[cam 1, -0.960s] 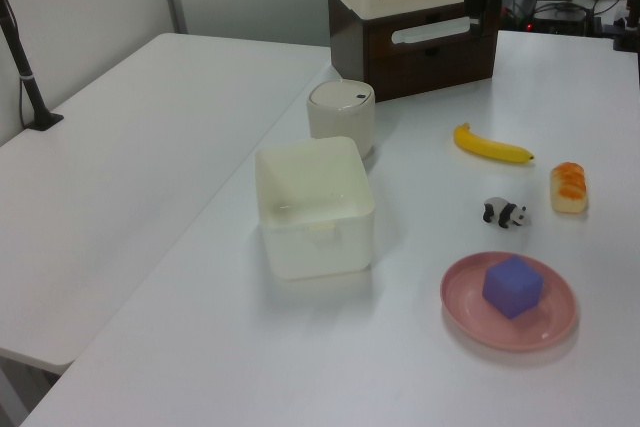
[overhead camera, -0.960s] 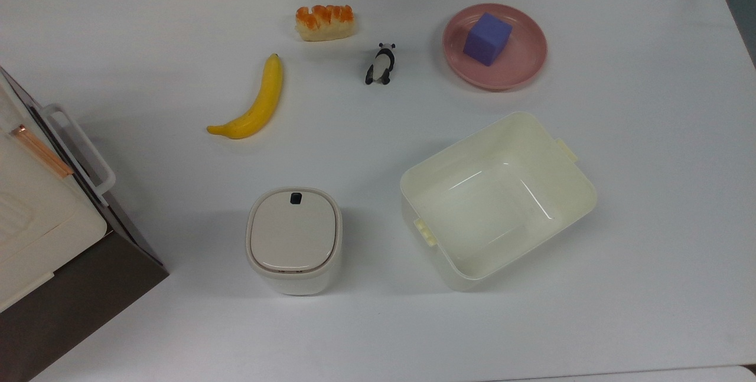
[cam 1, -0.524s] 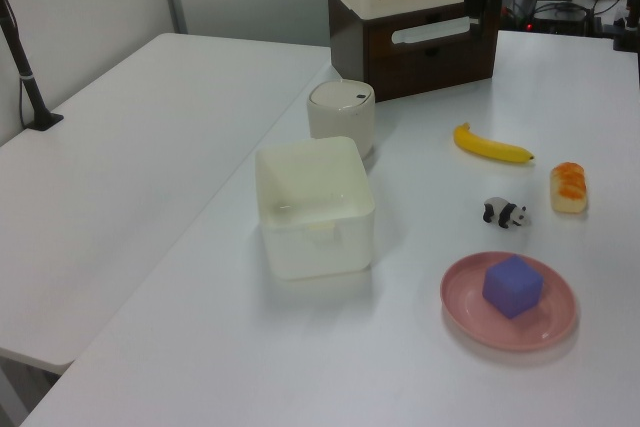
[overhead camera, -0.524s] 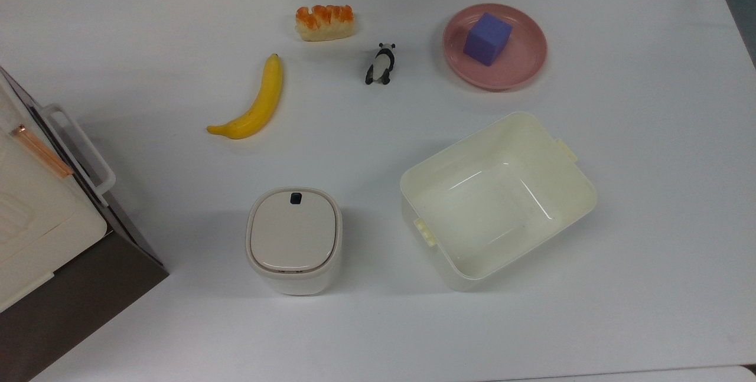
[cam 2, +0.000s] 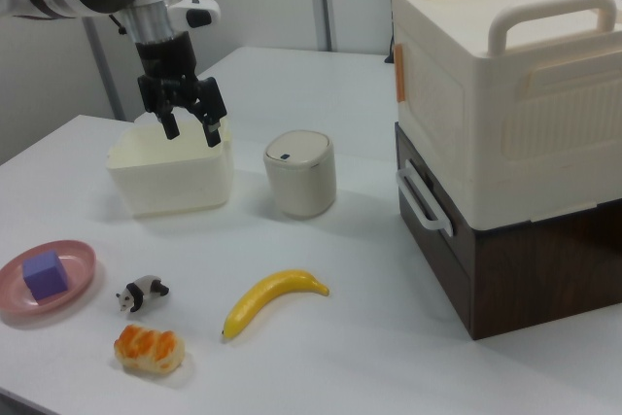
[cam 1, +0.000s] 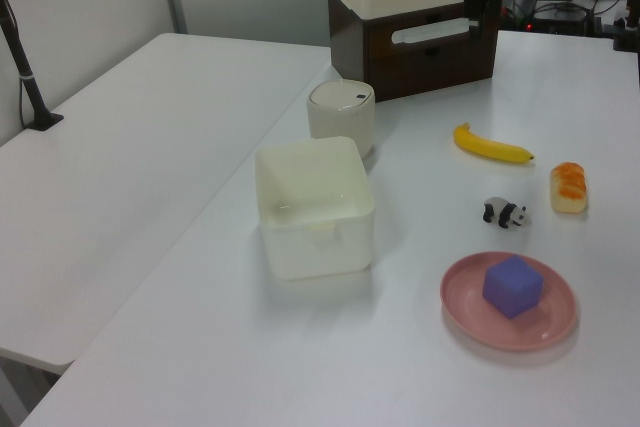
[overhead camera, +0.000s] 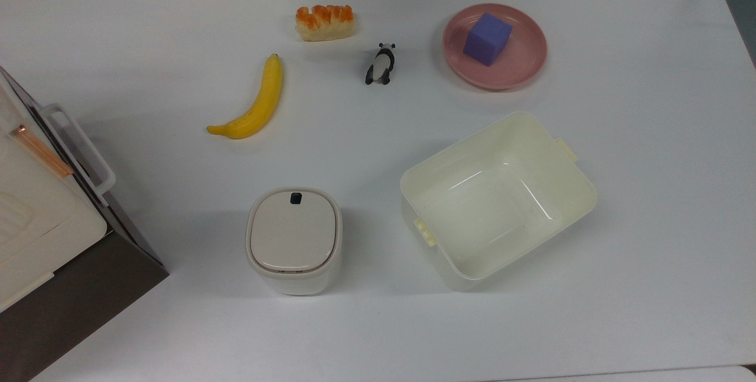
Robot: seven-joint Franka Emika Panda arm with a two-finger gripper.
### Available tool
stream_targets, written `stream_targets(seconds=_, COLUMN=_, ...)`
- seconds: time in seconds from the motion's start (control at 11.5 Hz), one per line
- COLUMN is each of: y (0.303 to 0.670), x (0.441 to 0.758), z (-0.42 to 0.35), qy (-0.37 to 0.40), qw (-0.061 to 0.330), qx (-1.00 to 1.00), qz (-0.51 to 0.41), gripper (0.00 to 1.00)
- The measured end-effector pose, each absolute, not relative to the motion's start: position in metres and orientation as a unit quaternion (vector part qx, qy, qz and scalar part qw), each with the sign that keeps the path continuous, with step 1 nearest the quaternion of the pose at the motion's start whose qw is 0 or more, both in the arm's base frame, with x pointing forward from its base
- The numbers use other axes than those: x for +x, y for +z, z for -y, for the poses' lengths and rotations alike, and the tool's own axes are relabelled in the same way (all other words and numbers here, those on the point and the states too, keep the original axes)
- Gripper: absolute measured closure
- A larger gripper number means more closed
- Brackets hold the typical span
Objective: Slide open the drawer
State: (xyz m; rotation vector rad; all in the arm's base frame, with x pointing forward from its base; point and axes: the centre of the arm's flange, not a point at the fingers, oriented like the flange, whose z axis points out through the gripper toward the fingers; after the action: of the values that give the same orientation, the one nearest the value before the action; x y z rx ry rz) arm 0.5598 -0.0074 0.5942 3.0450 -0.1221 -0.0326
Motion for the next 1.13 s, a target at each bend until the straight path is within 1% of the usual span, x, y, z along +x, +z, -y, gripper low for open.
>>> stream_targets(seconds=0.44, y=0.573, x=0.569, z=-0.010, qy=-0.029, qw=0.044, qx=0.999, qz=0.004, gripper=0.00)
stream_targets(seconds=0.7, y=0.562, x=0.573, z=-0.015, qy=-0.042, qw=0.042, qx=0.996, qz=-0.068, gripper=0.00)
stream_targets(seconds=0.87, y=0.544, x=0.582, z=-0.014, qy=-0.055, qw=0.040, qx=0.990, qz=-0.124, gripper=0.00)
stream_targets(seconds=1.13, y=0.524, x=0.603, z=0.000, qy=-0.033, qw=0.044, qx=0.974, qz=-0.220, gripper=0.00)
